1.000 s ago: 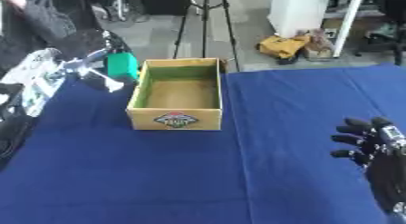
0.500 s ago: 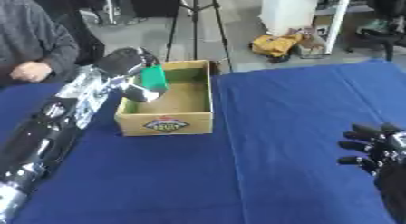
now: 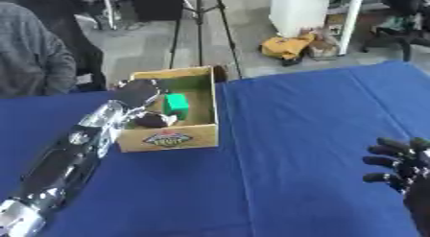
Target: Pick up objects on the table and place them in the box.
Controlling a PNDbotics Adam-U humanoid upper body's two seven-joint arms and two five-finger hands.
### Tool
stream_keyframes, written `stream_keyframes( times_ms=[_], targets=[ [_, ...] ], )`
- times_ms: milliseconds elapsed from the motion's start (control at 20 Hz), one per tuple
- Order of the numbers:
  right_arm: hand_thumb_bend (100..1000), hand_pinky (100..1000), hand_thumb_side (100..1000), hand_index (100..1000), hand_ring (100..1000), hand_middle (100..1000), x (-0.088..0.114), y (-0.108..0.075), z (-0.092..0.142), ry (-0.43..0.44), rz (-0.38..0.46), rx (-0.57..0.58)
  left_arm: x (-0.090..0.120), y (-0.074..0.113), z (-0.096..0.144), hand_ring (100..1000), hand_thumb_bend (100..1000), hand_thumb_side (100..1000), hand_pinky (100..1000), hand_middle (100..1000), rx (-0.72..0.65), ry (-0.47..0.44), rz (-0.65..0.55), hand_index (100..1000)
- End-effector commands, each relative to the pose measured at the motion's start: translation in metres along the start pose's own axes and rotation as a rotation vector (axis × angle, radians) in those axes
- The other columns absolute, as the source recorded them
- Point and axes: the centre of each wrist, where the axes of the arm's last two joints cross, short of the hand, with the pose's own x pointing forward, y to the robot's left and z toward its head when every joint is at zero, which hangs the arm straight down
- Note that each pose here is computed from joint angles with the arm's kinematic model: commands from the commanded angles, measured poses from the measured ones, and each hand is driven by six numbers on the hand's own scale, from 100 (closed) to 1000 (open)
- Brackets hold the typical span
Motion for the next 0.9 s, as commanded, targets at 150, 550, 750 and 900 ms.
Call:
stream_keyframes(
  times_ms=[150,550,750,900],
  targets=[
    [100,577,1000,809,728,697,0.011,-0.003,-0.003,-0.035,0.023,0.008,-0.009,0.021,0.001,810,910,951,763,818,-0.182,-0.019,0.056,817],
    [100,576,1000,808,727,696,0.008,-0.006,0.001,-0.026,0.016,-0.018,-0.016,0.078,0.024,746,781,928,761,760,0.508,0.018,0.309,815],
    [100,576,1000,808,727,696,0.004,-0.009,0.007,-0.017,0.010,-0.046,-0.026,0.106,0.059,705,697,1000,722,724,0.751,-0.066,0.521,808],
    [100,576,1000,807,727,695,0.001,-0.013,0.011,-0.010,0.006,-0.072,-0.025,0.107,0.099,681,690,879,684,702,0.839,-0.182,0.726,804]
  ],
)
